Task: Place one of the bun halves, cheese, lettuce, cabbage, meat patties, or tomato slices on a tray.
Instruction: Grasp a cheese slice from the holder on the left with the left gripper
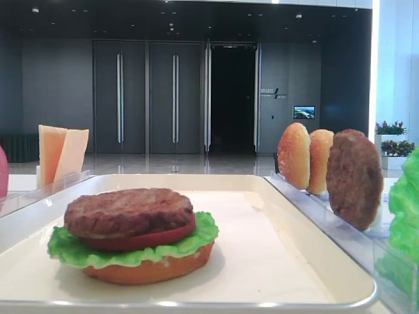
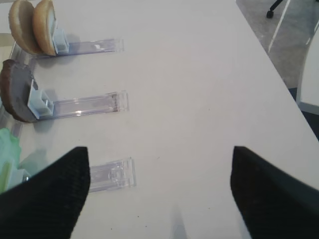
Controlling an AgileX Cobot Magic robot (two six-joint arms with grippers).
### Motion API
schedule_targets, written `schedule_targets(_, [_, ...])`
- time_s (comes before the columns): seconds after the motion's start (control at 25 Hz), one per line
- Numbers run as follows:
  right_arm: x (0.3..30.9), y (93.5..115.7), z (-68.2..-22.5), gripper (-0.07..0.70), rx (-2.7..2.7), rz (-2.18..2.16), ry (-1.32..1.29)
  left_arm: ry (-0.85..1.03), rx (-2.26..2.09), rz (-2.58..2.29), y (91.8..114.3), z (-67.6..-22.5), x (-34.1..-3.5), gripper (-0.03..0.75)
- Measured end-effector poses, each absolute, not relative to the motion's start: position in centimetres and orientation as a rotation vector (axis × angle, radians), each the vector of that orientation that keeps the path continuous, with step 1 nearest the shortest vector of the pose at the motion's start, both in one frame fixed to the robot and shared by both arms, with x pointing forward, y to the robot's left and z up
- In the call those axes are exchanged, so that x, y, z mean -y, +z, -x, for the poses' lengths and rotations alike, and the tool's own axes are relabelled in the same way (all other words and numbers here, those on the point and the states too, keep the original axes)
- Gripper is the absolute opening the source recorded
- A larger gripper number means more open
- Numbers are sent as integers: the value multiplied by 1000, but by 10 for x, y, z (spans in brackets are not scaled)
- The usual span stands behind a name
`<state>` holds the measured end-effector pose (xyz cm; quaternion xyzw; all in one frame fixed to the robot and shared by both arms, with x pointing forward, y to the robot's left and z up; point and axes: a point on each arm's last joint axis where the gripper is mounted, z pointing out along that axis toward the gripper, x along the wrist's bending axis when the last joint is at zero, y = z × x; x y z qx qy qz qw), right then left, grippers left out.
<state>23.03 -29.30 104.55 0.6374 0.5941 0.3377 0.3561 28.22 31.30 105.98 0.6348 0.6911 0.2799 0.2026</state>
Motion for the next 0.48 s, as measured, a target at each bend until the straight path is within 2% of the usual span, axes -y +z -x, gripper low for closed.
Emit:
schedule_targets(0.28, [293, 1046, -230, 578, -1534, -1646, 872, 597, -2071, -1924, 1071, -343, -314, 643])
schedule_targets(0.48, [293, 1046, -230, 578, -1534, -1646, 872, 477, -2153, -1976, 1079, -402, -313, 643])
